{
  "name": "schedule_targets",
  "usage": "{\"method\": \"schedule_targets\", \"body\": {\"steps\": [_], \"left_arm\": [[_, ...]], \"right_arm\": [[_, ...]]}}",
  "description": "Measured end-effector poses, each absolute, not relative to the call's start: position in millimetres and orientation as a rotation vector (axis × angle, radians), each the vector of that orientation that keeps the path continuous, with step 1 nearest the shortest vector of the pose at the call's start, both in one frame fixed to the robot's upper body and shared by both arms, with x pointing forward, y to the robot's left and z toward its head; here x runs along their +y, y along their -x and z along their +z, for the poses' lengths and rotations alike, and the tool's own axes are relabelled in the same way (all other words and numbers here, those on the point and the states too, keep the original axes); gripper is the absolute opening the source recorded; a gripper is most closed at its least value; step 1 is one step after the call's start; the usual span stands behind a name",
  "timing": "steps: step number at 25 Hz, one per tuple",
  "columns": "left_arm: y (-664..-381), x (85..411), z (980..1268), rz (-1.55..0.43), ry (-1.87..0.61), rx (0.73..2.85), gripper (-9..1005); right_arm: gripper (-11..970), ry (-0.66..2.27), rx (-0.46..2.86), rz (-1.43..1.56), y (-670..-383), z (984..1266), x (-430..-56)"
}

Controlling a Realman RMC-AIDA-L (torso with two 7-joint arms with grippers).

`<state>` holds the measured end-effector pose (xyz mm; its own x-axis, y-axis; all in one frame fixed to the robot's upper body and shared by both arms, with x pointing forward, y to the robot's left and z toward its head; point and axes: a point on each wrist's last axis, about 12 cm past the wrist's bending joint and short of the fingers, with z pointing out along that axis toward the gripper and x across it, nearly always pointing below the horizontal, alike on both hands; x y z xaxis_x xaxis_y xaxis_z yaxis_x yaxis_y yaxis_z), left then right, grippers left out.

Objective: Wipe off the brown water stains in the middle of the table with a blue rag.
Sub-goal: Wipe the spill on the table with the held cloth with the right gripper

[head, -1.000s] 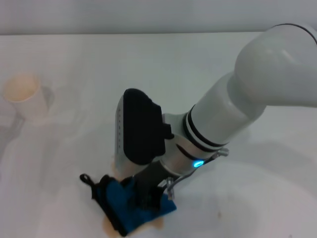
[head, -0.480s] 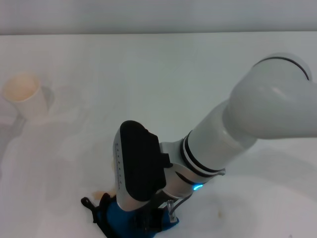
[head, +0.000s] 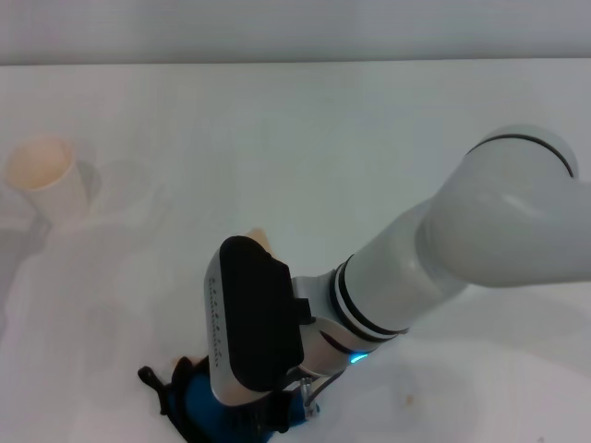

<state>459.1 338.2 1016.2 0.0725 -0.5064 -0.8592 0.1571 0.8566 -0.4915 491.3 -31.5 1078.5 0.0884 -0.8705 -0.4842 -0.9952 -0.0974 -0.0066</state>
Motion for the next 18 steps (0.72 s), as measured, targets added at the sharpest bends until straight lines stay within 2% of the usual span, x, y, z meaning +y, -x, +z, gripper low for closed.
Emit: {"method": "schedule_targets", "body": {"steps": [18], "left_arm": [[-460.1, 336.5, 1016.3, -0.516, 0.302, 1.415, 888]], "right_arm": [[92, 1.886, 1.758, 0.426, -502.7, 1061.3, -29.0]]}}
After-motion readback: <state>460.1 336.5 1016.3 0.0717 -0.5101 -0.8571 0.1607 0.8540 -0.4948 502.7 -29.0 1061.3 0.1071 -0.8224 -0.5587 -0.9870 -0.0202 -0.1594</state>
